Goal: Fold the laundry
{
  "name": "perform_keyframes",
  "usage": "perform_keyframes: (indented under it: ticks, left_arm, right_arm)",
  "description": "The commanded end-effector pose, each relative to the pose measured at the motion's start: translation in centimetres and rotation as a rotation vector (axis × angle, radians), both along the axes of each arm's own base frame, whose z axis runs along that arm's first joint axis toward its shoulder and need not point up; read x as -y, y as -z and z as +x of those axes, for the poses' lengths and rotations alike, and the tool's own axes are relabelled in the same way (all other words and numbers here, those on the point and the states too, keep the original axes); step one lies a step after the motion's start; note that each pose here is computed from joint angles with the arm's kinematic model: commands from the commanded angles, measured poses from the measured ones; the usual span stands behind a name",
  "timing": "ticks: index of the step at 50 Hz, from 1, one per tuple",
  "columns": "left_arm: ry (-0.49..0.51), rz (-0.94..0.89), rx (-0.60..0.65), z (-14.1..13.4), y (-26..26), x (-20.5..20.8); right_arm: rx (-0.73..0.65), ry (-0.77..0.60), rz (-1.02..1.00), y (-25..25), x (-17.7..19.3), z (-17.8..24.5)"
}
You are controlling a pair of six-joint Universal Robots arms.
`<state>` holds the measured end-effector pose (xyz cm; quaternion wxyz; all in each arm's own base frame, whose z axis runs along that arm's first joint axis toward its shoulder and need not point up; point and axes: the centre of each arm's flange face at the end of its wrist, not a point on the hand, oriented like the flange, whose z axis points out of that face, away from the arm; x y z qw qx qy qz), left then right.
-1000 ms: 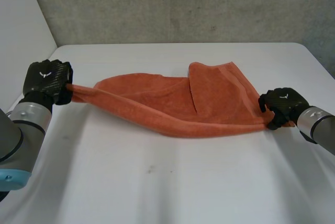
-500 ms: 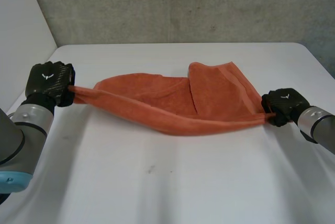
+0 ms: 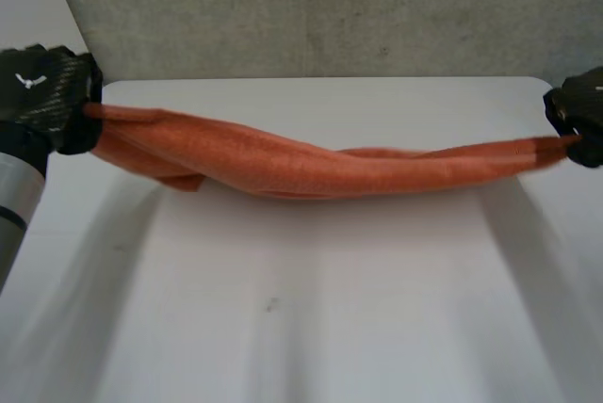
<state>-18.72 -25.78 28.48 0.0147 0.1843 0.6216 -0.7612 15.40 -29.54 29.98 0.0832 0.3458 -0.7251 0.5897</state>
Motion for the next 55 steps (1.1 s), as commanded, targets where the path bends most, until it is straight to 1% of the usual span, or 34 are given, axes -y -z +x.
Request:
perform_keyframes:
  ticks: [1,5,7,13,15,16,19,20,21,22,23,24,25,26,27,28,29,30,31,32,34,37,40,42,43,44,45,46,48,49,51,52,53,55]
  left_arm:
    - [-0.006,0.088,0.022,0.5,-0.1,-1.8]
    - [-0.008,0.177,0.045,0.5,1.6,-1.8]
    - [-0.007,0.277,0.092,0.3,4.4,-0.8]
    - [-0.003,0.403,0.209,0.1,9.1,1.3]
    - [-0.002,0.41,0.248,-0.2,10.1,3.1]
    - [-0.003,0.404,0.259,-0.3,10.2,3.7]
    - [-0.005,0.341,0.282,-0.8,9.5,6.5]
    - [-0.007,0.309,0.28,-1.0,8.9,7.4]
    - [-0.008,0.234,0.266,-1.6,7.0,8.9]
    - [-0.008,0.233,0.266,-1.6,7.0,8.9]
    - [-0.01,0.19,0.257,-1.9,5.8,9.6]
    - [-0.016,0.094,0.235,-2.4,3.0,10.9]
    - [-0.016,0.093,0.235,-2.4,3.0,11.0]
    - [-0.022,-0.011,0.205,-2.8,-0.2,11.9]
    - [-0.024,-0.136,0.153,-3.2,-3.7,12.6]
    - [-0.024,-0.196,0.122,-3.4,-5.3,12.8]
    - [-0.01,-0.308,0.044,-3.8,-8.2,12.7]
    - [-0.009,-0.309,0.043,-3.8,-8.2,12.7]
    - [-0.003,-0.359,0.004,-3.8,-9.5,12.6]
    - [0.005,-0.492,-0.106,-3.2,-12.7,12.0]
    - [0.011,-0.531,-0.137,-3.1,-13.6,11.7]
    - [0.023,-0.559,-0.192,-2.9,-13.6,11.3]
    - [0.024,-0.494,-0.186,-2.9,-11.3,11.5]
    - [0.025,-0.407,-0.164,-3.0,-8.0,11.8]
    - [0.024,-0.384,-0.16,-3.0,-7.2,11.8]
    - [0.024,-0.384,-0.16,-3.0,-7.2,11.8]
    - [0.024,-0.359,-0.157,-3.0,-6.4,11.9]
    - [0.021,-0.304,-0.145,-3.0,-4.3,12.0]
    - [0.019,-0.178,-0.118,-3.1,0.5,12.3]
    - [0.019,-0.149,-0.112,-3.1,1.6,12.3]
    - [0.021,-0.096,-0.099,-3.1,3.8,12.2]
    - [0.025,-0.04,-0.087,-3.2,6.1,12.2]
    - [0.025,-0.013,-0.08,-3.2,7.2,12.2]
    - [0.029,0.049,-0.063,-3.2,9.9,11.8]
  right_arm:
    - [-0.165,-0.073,0.181,1.6,-4.1,0.2]
    - [-0.208,-0.064,0.235,3.4,-4.0,0.0]
    - [-0.217,-0.052,0.275,4.7,-3.3,-0.2]
    - [-0.257,0.005,0.39,9.8,0.7,-0.8]
    - [-0.262,0.01,0.392,10.2,1.2,-0.8]
    - [-0.268,0.01,0.372,11.1,2.7,0.1]
    - [-0.255,0.01,0.325,11.1,4.0,1.0]
    - [-0.2,0.032,0.216,9.7,6.3,2.3]
    - [-0.174,0.046,0.17,8.8,7.2,2.5]
    - [-0.145,0.056,0.118,7.7,7.9,2.9]
    - [-0.079,0.08,0.0,5.0,9.2,3.3]
    - [-0.042,0.086,-0.063,3.5,9.9,3.6]
    - [-0.041,0.086,-0.064,3.5,9.9,3.6]
    - [-0.002,0.09,-0.123,2.2,10.4,3.8]
    - [0.135,0.092,-0.316,-2.0,11.5,4.5]
    - [0.183,0.09,-0.384,-3.6,11.5,4.6]
    - [0.228,0.089,-0.449,-5.3,11.3,4.5]
    - [0.271,0.081,-0.516,-7.0,10.9,4.5]
    - [0.31,0.077,-0.58,-8.7,10.4,4.2]
    - [0.346,0.065,-0.636,-10.2,9.8,4.1]
    - [0.418,0.045,-0.751,-13.2,7.9,3.7]
    - [0.425,0.033,-0.757,-13.2,7.3,3.7]
    - [0.393,0.006,-0.595,-8.6,7.6,4.3]
    - [0.372,-0.01,-0.505,-6.0,7.6,4.7]
    - [0.372,-0.01,-0.505,-6.0,7.6,4.7]
    - [0.347,-0.018,-0.416,-3.1,7.8,5.0]
    - [0.338,-0.021,-0.387,-2.0,7.9,5.0]
    - [0.338,-0.021,-0.387,-2.0,7.9,5.0]
    - [0.305,-0.03,-0.312,0.9,8.1,5.3]
    - [0.275,-0.027,-0.26,3.1,8.4,5.4]
    - [0.259,-0.025,-0.235,4.1,8.5,5.4]
    - [0.228,-0.02,-0.186,6.3,8.9,5.4]
    - [0.228,-0.02,-0.186,6.3,8.9,5.4]
    - [0.163,-0.011,-0.077,10.6,9.3,5.4]
